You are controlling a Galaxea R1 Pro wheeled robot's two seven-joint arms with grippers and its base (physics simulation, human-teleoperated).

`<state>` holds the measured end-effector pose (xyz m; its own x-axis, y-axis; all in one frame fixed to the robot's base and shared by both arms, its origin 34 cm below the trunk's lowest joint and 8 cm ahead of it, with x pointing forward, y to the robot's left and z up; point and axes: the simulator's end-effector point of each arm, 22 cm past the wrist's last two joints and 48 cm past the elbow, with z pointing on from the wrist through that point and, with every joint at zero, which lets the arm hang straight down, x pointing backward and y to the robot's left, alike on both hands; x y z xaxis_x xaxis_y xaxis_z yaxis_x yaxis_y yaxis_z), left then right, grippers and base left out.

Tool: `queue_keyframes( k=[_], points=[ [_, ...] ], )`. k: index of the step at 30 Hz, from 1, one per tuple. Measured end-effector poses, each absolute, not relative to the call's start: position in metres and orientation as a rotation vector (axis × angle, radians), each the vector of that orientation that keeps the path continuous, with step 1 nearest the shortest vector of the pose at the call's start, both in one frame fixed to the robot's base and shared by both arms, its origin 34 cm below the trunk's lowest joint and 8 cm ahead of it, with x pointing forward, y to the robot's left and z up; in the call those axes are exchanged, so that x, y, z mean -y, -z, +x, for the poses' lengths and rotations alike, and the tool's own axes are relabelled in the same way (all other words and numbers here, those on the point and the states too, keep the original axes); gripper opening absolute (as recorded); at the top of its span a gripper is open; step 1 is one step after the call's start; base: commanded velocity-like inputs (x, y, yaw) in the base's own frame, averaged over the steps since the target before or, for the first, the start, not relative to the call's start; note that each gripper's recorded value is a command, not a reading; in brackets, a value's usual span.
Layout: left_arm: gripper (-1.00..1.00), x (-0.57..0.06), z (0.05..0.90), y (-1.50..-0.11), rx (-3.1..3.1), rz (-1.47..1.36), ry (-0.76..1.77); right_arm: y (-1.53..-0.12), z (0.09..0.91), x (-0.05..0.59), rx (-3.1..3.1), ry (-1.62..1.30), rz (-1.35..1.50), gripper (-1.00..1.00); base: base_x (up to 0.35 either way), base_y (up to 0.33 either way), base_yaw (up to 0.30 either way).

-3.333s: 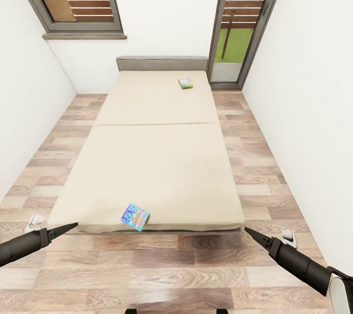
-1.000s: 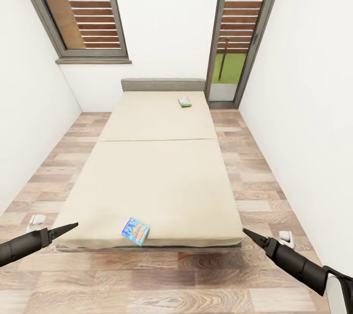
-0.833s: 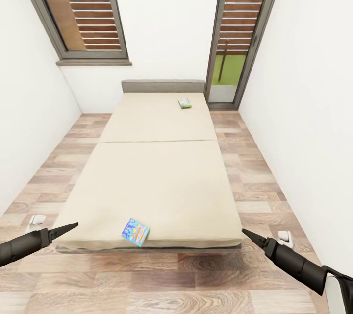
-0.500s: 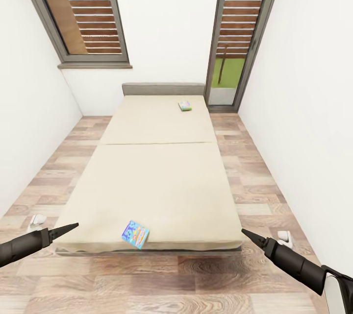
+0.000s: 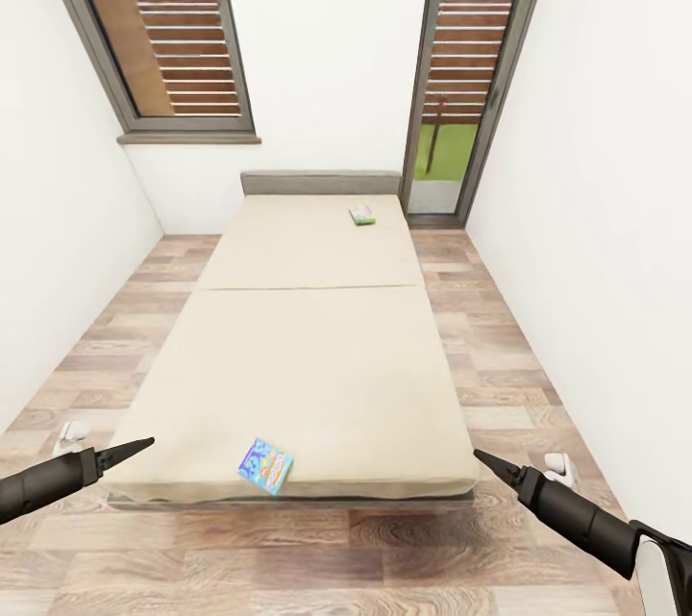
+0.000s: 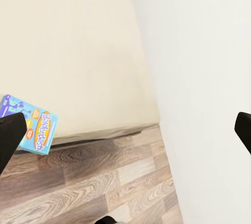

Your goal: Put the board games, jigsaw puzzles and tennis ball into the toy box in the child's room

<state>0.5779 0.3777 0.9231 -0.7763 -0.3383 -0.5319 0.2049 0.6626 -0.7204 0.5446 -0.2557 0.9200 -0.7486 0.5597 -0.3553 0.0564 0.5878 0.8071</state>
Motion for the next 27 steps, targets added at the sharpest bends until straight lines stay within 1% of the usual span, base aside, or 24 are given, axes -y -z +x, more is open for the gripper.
queue_keyframes(
  k=[27],
  points=[
    [1.00, -0.377, 0.581, -0.943, -2.180, -0.077, 1.061, -0.935, 0.546, 0.255, -2.190, -1.107, 0.471, 1.00, 0.000, 0.000, 0.000]
  ],
)
